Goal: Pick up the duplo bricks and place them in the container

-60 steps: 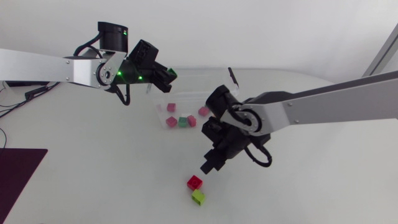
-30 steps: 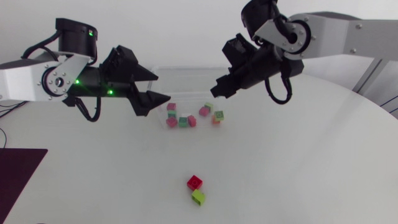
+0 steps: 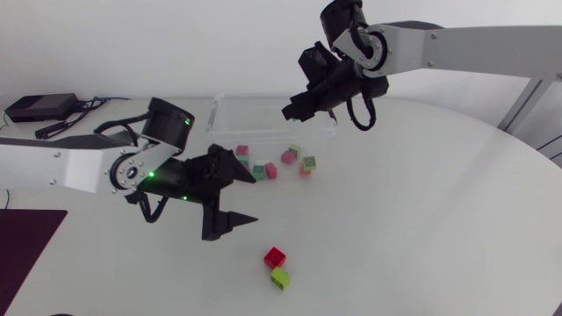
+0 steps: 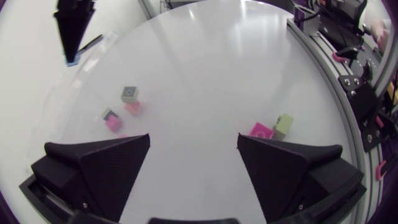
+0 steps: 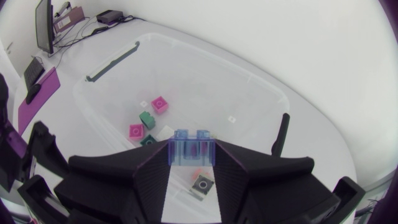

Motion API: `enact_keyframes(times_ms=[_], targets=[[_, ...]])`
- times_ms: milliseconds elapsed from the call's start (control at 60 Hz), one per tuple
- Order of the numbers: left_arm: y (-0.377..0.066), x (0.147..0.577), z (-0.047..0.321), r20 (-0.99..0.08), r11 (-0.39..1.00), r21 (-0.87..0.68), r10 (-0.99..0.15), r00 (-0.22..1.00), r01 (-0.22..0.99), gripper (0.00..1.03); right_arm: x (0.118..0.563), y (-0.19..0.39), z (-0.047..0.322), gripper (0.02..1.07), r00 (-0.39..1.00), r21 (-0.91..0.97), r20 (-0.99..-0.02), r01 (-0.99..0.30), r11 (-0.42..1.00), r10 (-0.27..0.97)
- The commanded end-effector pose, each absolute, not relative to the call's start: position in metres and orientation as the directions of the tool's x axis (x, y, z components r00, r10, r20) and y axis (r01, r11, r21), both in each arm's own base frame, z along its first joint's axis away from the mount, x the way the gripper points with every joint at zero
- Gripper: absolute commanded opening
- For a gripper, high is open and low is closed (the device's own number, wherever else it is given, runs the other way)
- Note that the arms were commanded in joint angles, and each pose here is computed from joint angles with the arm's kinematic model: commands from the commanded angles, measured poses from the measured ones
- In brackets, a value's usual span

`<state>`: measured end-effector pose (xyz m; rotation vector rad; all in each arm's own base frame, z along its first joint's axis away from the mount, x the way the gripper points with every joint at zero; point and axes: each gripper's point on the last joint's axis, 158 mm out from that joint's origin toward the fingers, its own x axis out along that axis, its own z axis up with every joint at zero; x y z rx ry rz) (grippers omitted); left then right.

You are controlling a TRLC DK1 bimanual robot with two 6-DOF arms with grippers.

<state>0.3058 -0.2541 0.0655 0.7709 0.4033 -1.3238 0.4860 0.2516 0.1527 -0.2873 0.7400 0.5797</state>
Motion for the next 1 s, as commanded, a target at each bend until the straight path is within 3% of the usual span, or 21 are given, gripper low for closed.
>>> enact_keyframes(times_ms=[0,50,133,167,317,533,900,983], targets=[[-0.257,0.28,0.035,-0.709,-0.055,0.235,-0.693,0.133,0.97,0.98,0.505,0.254,0.152,0.42,0.608,-0.038,-0.687,-0.578,0.815,0.399],[-0.259,0.276,0.028,-0.718,-0.087,0.234,-0.688,0.112,0.968,0.98,0.512,0.252,0.147,0.52,0.608,-0.036,-0.689,-0.573,0.819,0.395],[-0.26,0.268,0.018,-0.732,-0.142,0.235,-0.677,0.08,0.962,0.98,0.523,0.254,0.143,0.92,0.612,-0.036,-0.688,-0.567,0.823,0.391],[-0.26,0.265,0.016,-0.737,-0.163,0.238,-0.673,0.068,0.958,0.98,0.525,0.255,0.143,1.01,0.614,-0.035,-0.685,-0.566,0.824,0.392],[-0.266,0.256,0.01,-0.749,-0.229,0.238,-0.661,0.029,0.944,0.98,0.517,0.255,0.158,1.02,0.629,-0.034,-0.664,-0.565,0.824,0.404],[-0.279,0.25,-0.004,-0.774,-0.312,0.212,-0.632,-0.036,0.926,0.97,0.463,0.243,0.178,1.02,0.634,-0.023,-0.638,-0.583,0.812,0.437],[-0.295,0.25,-0.014,-0.806,-0.381,0.165,-0.583,-0.098,0.91,0.93,0.379,0.222,0.166,1.02,0.577,0.021,-0.659,-0.627,0.779,0.482],[-0.293,0.245,-0.018,-0.825,-0.405,0.131,-0.551,-0.127,0.905,0.86,0.369,0.22,0.164,1.02,0.567,0.031,-0.66,-0.635,0.772,0.493]])
